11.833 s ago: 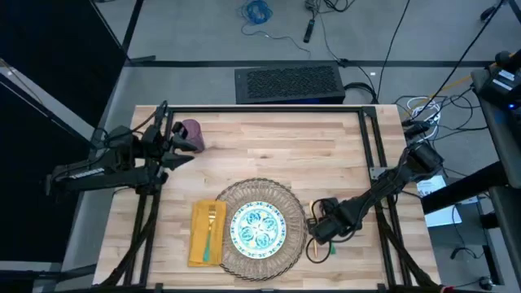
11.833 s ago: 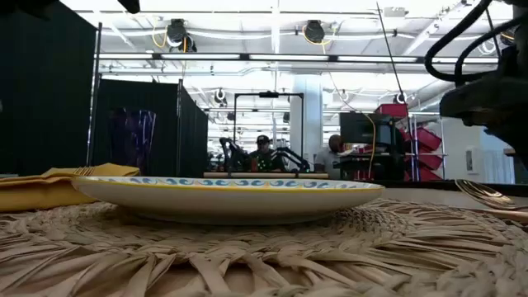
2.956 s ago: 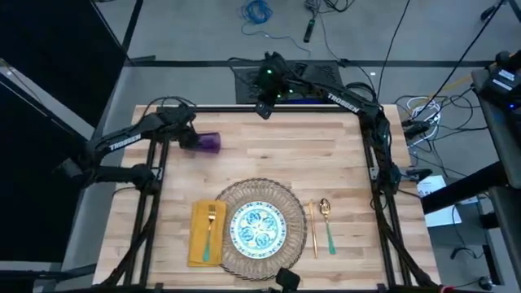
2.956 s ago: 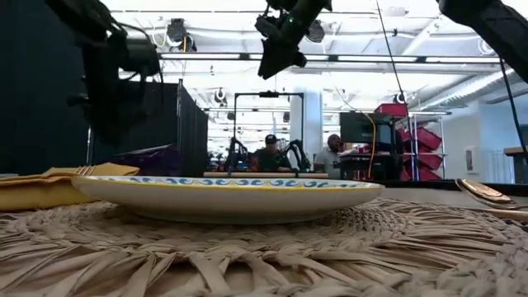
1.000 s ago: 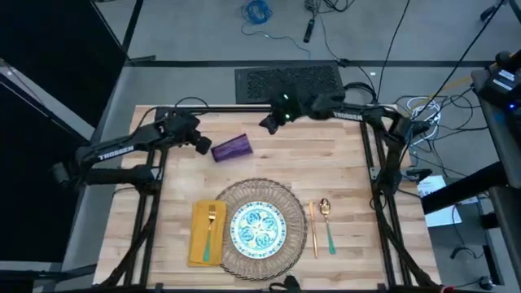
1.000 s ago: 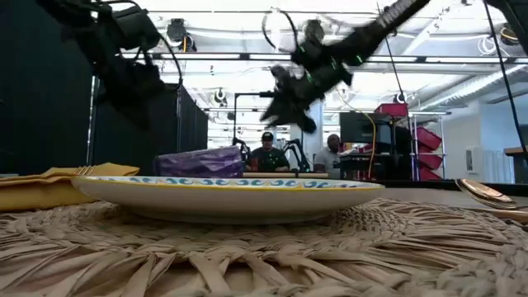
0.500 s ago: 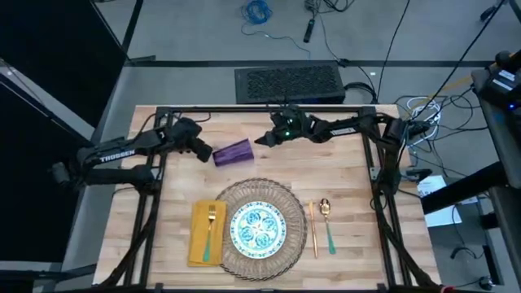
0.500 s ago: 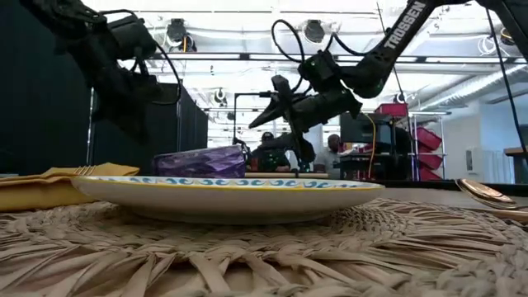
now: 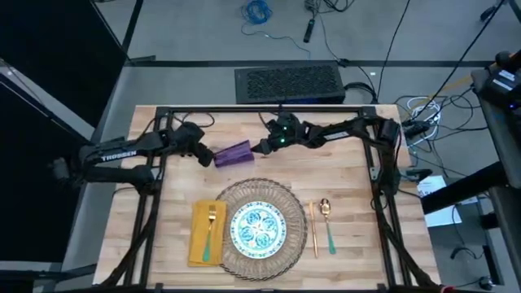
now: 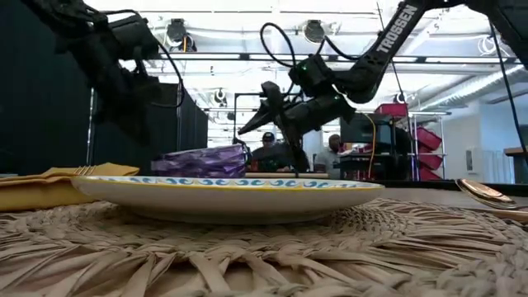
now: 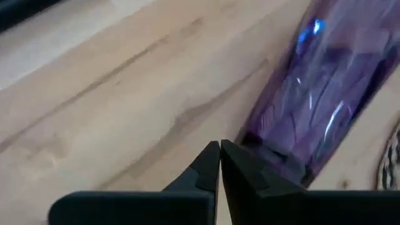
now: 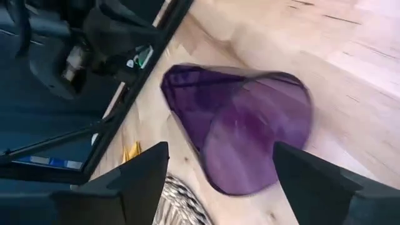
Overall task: Set table place
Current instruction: Put the violet cup to the top right of the brown placemat
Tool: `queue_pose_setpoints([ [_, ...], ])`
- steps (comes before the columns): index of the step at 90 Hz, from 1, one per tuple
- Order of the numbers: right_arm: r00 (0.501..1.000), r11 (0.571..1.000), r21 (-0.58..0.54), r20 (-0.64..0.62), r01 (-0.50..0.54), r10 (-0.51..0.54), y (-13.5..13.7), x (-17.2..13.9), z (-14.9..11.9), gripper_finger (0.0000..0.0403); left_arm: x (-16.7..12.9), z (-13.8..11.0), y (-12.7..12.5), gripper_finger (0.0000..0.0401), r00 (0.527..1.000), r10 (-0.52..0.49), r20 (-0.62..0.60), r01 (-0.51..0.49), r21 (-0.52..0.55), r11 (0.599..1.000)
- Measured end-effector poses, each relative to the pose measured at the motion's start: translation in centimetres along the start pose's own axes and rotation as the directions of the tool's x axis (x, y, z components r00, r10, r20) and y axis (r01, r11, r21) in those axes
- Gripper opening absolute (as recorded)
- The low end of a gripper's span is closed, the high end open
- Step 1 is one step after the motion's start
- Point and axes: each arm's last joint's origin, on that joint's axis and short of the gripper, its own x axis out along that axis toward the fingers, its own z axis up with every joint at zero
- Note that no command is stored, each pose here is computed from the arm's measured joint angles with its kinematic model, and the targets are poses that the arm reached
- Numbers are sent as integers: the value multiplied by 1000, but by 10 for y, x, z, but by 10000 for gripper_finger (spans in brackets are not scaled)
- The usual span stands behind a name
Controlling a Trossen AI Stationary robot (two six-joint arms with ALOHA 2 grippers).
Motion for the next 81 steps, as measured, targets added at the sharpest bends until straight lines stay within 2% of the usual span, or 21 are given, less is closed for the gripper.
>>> queue_pose_setpoints([
  [20,999,999,-34,6,-42,42,15,19,9,272,12,-4,-9,1,998,-1,-58,3,24,1000],
  [37,998,998,-26,-41,-52,51,15,41,6,272,25,-1,-19,1,999,-25,-45,27,46,999],
  [49,996,998,-23,-71,-59,57,16,57,1,262,34,-3,-23,1,997,-20,-80,25,63,998],
  [54,995,998,-43,-86,-51,47,17,62,0,238,37,-4,-24,1,995,-17,-94,24,68,997],
  [58,994,998,-58,-106,-33,27,18,64,-1,203,39,-5,-25,1,995,-18,-103,26,74,997],
  [70,989,992,-129,-147,7,-26,27,65,3,39,39,-4,-25,1,996,-18,-92,25,75,997],
  [74,990,988,-156,-139,15,-37,32,63,7,20,38,-3,-25,1,997,-23,-76,28,76,997],
  [81,985,984,-177,-167,8,-38,37,63,13,9,32,-1,-25,1,999,-27,-47,31,90,995],
])
